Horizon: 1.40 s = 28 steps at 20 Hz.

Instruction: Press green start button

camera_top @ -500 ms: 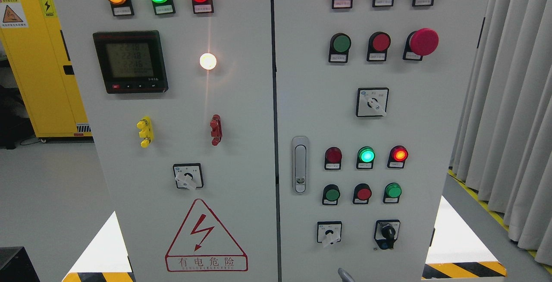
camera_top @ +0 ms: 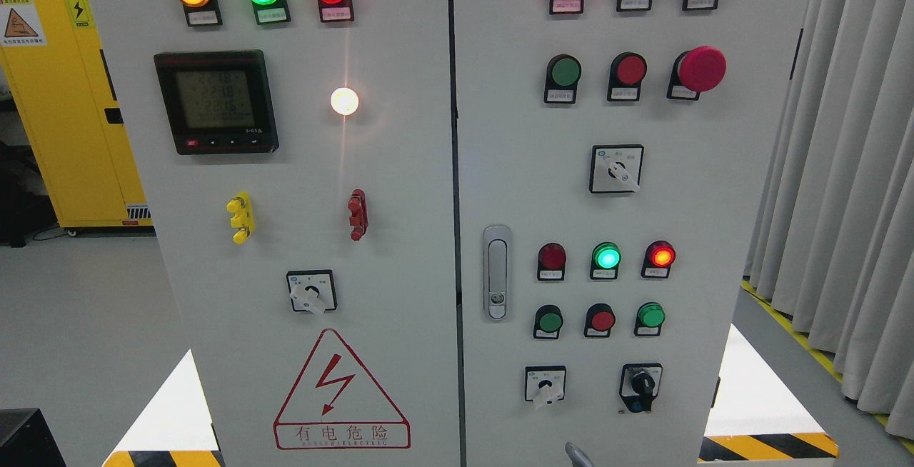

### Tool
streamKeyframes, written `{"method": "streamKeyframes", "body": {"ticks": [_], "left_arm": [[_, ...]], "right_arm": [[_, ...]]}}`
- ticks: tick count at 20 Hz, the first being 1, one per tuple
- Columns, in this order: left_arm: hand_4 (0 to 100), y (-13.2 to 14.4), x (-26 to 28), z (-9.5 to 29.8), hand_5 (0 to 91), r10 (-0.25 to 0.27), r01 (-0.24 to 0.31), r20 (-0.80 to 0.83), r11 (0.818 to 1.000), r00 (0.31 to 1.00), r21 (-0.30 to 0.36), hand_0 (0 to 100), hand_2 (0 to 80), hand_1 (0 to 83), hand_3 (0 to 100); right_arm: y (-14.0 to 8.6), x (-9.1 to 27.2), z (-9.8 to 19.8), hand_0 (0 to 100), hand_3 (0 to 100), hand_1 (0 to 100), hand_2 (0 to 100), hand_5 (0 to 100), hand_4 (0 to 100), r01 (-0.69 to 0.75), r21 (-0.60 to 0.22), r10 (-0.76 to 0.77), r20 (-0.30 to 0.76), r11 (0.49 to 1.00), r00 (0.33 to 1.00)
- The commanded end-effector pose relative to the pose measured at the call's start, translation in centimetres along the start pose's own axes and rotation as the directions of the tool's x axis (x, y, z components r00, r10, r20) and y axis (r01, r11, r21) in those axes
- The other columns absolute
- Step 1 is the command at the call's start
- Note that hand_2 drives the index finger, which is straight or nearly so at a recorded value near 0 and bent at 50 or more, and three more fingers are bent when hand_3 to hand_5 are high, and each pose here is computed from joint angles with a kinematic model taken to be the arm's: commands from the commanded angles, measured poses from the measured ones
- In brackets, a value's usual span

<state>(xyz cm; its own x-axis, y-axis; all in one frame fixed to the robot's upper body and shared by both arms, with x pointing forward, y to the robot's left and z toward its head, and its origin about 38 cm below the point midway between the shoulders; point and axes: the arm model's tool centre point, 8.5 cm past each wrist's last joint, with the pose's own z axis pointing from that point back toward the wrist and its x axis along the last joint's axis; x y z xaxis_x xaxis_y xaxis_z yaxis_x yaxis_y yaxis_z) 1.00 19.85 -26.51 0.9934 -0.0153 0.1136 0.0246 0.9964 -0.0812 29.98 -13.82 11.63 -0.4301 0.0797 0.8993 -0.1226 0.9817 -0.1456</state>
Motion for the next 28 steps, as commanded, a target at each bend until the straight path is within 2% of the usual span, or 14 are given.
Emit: {"method": "streamKeyframes", "body": {"ticks": [1,7,8,9,11,13,16,17,20,22,23,25,28], "left_arm": [[0,0.0,0.0,0.0,0.0,-0.001,0.001,0.0,1.0,1.0,0.0,12,0.0,55.6,0],[0,0.0,0.0,0.0,0.0,0.001,-0.001,0.0,1.0,1.0,0.0,12,0.0,55.6,0],[0,0.0,0.0,0.0,0.0,-0.001,0.001,0.0,1.0,1.0,0.0,12,0.0,55.6,0],[0,0.0,0.0,0.0,0.0,-0.001,0.001,0.0,1.0,1.0,0.0,12,0.0,55.6,0],[0,0.0,0.0,0.0,0.0,0.001,-0.001,0.0,1.0,1.0,0.001,12,0.0,55.6,0],[0,0.0,0.0,0.0,0.0,0.001,-0.001,0.0,1.0,1.0,0.0,12,0.0,55.6,0],[0,0.0,0.0,0.0,0.0,0.001,-0.001,0.0,1.0,1.0,0.0,12,0.0,55.6,0],[0,0.0,0.0,0.0,0.0,0.001,-0.001,0.0,1.0,1.0,0.0,12,0.0,55.6,0],[0,0.0,0.0,0.0,0.0,0.001,-0.001,0.0,1.0,1.0,0.0,12,0.0,55.6,0],[0,0.0,0.0,0.0,0.0,0.001,-0.001,0.0,1.0,1.0,0.0,12,0.0,55.6,0],[0,0.0,0.0,0.0,0.0,-0.001,0.001,0.0,1.0,1.0,0.0,12,0.0,55.6,0],[0,0.0,0.0,0.0,0.0,-0.001,0.001,0.0,1.0,1.0,0.0,12,0.0,55.6,0],[0,0.0,0.0,0.0,0.0,0.001,-0.001,0.0,1.0,1.0,0.0,12,0.0,55.6,0]], "right_arm": [[-0.2,0.1,0.3,42,0,71,0,0,1,-0.001,-0.012,0.001,0.001,1.0,1.0],[-0.2,0.3,0.4,43,0,71,0,0,2,-0.005,-0.014,0.005,0.002,1.0,1.0],[-0.2,0.4,0.4,43,0,71,0,0,7,-0.007,-0.013,0.007,0.004,1.0,1.0],[-0.2,0.5,0.4,42,8,71,0,3,16,-0.009,-0.011,0.009,0.007,1.0,1.0],[-0.3,0.8,0.1,42,13,71,0,6,22,-0.014,-0.009,0.015,0.017,1.0,1.0],[-0.5,1.3,-0.1,41,26,72,0,18,35,-0.044,-0.008,0.045,0.033,0.999,0.998],[-1.3,1.4,-0.6,39,33,73,0,25,41,-0.158,0.002,0.157,0.045,0.988,0.987],[-1.4,1.5,-0.9,38,38,73,0,32,45,-0.188,0.004,0.187,0.056,0.982,0.981],[-1.7,1.8,-1.3,37,39,74,0,33,45,-0.284,0.017,0.282,0.073,0.959,0.957],[-2.5,1.8,-1.4,33,52,75,0,60,62,-0.348,0.013,0.346,0.074,0.937,0.935],[-2.8,1.7,-1.4,31,59,76,0,71,69,-0.38,0.012,0.378,0.073,0.925,0.923],[-3.6,1.8,-1.7,31,68,77,0,79,76,-0.452,0.007,0.45,0.082,0.892,0.889],[-5.2,2.2,-3.0,34,70,78,0,82,77,-0.584,-0.014,0.582,0.102,0.812,0.807]]}}
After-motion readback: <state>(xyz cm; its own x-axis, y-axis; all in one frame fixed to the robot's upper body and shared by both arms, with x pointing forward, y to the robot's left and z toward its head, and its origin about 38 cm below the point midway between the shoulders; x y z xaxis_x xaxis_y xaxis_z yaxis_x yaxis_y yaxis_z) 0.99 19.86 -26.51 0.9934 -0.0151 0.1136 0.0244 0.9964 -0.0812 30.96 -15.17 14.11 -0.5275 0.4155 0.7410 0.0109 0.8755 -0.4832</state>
